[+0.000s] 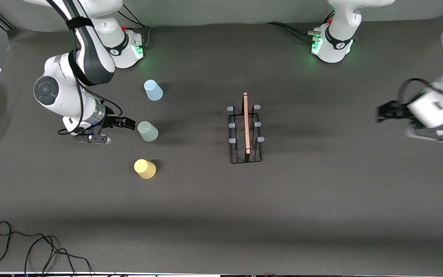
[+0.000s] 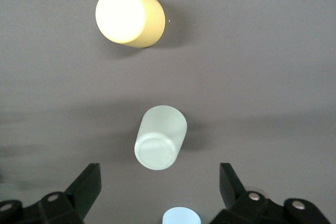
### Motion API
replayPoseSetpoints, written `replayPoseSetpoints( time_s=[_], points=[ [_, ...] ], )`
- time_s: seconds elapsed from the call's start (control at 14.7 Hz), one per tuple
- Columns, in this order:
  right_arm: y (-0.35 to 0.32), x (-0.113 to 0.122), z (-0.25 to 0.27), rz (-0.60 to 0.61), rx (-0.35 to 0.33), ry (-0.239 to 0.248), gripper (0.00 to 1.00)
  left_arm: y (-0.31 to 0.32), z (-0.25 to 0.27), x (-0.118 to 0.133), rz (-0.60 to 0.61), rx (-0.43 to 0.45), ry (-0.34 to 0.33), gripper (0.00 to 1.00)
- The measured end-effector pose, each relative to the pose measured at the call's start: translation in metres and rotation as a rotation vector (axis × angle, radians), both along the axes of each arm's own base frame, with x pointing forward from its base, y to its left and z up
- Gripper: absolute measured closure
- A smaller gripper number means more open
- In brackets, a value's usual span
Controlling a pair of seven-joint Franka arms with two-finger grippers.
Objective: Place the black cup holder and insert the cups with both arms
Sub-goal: 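Grasp the pale green cup with the right gripper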
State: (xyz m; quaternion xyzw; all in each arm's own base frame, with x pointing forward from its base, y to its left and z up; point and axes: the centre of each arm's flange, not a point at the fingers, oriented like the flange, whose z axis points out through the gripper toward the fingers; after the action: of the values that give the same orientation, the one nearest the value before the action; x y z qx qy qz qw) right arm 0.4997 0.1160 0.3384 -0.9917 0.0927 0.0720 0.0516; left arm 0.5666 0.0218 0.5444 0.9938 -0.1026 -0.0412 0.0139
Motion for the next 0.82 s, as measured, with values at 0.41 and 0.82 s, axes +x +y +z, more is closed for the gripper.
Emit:
replayPoseSetpoints(
  time_s=[0.41,0.82],
  points=[
    [0.019,-0.014,-0.070,-0.004,0.001,-0.031,0.00,0.062,0.031,-0.020,0.026,-0.002,-0.055,0.00],
    [0.026,-0.027,-0.107,0.013,-0.018,0.007,0.00,0.019,0.050,-0.034,-0.047,0.000,-0.089,0.00]
  ],
)
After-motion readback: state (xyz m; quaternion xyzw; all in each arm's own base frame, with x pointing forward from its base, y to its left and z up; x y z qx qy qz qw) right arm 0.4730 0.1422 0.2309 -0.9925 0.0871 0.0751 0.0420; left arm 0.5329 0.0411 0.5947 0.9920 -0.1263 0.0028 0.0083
